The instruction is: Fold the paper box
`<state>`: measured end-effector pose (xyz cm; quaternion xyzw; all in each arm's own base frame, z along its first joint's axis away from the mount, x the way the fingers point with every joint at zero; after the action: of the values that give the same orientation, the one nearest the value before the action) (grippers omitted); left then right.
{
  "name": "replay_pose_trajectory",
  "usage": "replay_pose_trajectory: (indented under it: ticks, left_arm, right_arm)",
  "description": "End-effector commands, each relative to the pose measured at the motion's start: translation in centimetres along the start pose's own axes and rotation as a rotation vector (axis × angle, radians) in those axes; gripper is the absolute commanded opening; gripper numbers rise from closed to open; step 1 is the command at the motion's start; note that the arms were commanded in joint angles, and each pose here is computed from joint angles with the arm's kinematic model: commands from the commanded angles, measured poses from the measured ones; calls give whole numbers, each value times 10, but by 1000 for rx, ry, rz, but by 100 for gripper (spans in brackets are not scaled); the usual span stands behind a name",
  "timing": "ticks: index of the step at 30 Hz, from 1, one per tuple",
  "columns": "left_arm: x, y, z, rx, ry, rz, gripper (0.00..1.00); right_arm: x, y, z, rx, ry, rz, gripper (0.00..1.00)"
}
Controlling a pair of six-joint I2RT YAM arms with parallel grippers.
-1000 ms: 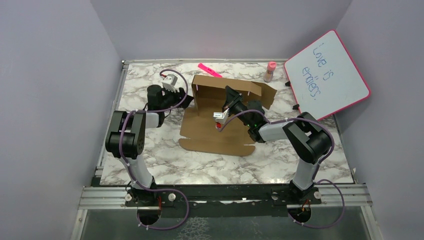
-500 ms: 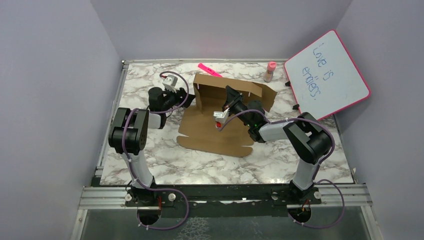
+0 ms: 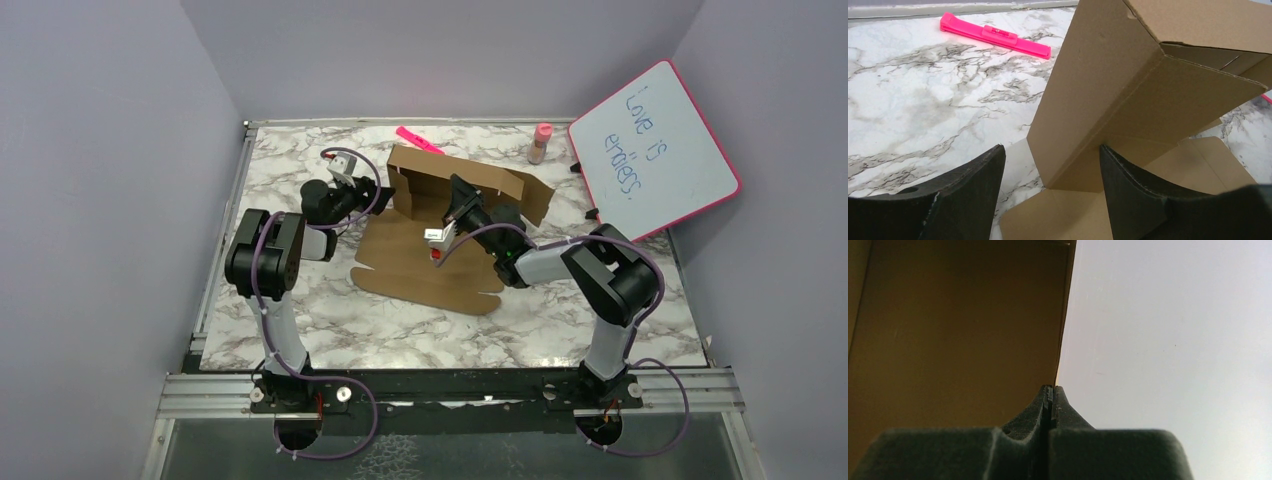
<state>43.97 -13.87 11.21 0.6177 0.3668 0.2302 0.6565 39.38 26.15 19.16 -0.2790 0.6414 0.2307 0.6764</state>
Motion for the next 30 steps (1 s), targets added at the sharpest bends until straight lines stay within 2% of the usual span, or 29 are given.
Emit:
replay_pose_trajectory:
  ticks: [1, 13, 30]
  left_arm:
    - [-5, 10, 7, -68, -10, 28, 71]
    - [-1, 16, 12, -118, 72, 34, 71]
    - [-6, 19, 31, -181, 56, 50, 72]
  right_arm:
    - [5, 16, 1, -42, -2, -32, 2]
    - [-7, 19, 2, -59, 3, -22, 2]
    - [-7, 25, 5, -104, 48, 34, 1]
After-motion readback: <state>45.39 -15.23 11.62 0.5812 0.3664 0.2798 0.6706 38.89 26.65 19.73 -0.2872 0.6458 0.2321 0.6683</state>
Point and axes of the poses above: each gripper's point midway between its finger pads, its own z axis out along the fingers, its own x axis along the line the jaws close on, y = z × x, the point moved 4 cm from there along -z, back along the fingers, and after that the axes turned 7 degrees about z, right-handed, at the moved point
